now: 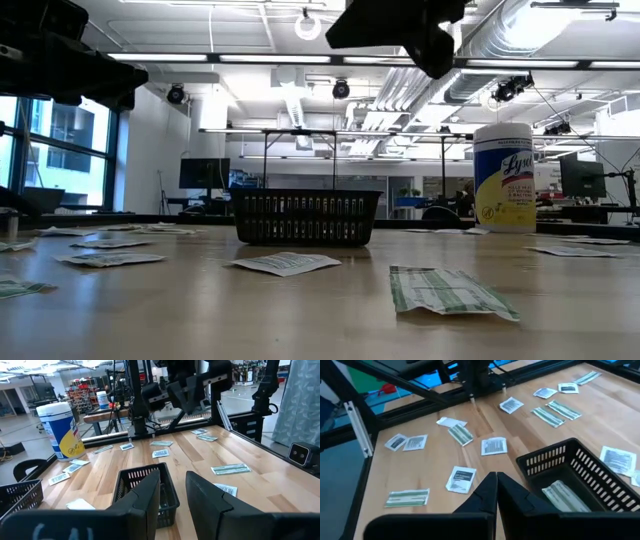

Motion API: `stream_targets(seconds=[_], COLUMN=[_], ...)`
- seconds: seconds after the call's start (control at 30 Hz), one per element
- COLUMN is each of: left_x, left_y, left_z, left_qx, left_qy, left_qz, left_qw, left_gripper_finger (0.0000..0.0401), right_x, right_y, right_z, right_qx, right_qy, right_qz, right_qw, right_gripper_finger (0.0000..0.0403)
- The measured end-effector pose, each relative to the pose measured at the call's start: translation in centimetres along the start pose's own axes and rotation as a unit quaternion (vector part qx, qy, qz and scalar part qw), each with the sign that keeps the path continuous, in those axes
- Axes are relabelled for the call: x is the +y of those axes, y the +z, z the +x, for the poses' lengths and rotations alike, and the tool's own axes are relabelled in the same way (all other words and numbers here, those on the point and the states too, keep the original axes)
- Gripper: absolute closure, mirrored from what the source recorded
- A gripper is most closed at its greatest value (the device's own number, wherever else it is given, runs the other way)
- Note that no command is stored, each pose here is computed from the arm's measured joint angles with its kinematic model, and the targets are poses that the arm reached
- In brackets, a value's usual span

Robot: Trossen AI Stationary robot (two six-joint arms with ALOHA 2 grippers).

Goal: Pick & Place First Aid Supplies
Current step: Put the bandage into the bottom black basket

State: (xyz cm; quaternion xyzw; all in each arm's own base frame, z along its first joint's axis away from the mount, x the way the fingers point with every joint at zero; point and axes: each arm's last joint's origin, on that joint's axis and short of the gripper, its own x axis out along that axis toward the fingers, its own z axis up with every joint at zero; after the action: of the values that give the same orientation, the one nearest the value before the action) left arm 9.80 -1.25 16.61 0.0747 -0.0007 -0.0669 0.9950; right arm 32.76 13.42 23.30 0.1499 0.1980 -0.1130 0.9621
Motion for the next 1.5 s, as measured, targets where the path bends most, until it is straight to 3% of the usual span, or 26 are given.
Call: stream_targets(seconds=[0.53,0.83,0.93,1.1,1.5], left_x=[0.0,0.0,0.0,0.0,0.0], left_y=[0.0,0.0,0.0,0.0,0.0], left_z=[0.0,0.0,0.0,0.0,0.0], left_qx=[0.000,0.000,0.000,0.000,0.000], left_qy=[0.000,0.000,0.000,0.000,0.000], left_qz=[0.000,0.000,0.000,0.000,0.000], left_qw=[1.000,1.000,1.000,1.000,1.000], left_gripper_finger=[0.0309,0.0309,0.0309,0.0309,0.0309], right_x=[1.9,1.6,0.7,-1.8,-7.1], right_y=[-1.7,-5.0,-6.2,-8.1,-7.1], right_z=[-1.7,-3.5,-4.2,-5.2,-2.5], right_qx=[0.028,0.141,0.214,0.335,0.374], right_qy=[0.021,-0.040,-0.075,-0.181,-0.247], right_qz=[-0.015,-0.011,0.008,0.013,0.077], right_qw=[0.999,0.989,0.974,0.924,0.891], right_gripper_finger=[0.0401,0.0402,0.0402,0.0401,0.0301])
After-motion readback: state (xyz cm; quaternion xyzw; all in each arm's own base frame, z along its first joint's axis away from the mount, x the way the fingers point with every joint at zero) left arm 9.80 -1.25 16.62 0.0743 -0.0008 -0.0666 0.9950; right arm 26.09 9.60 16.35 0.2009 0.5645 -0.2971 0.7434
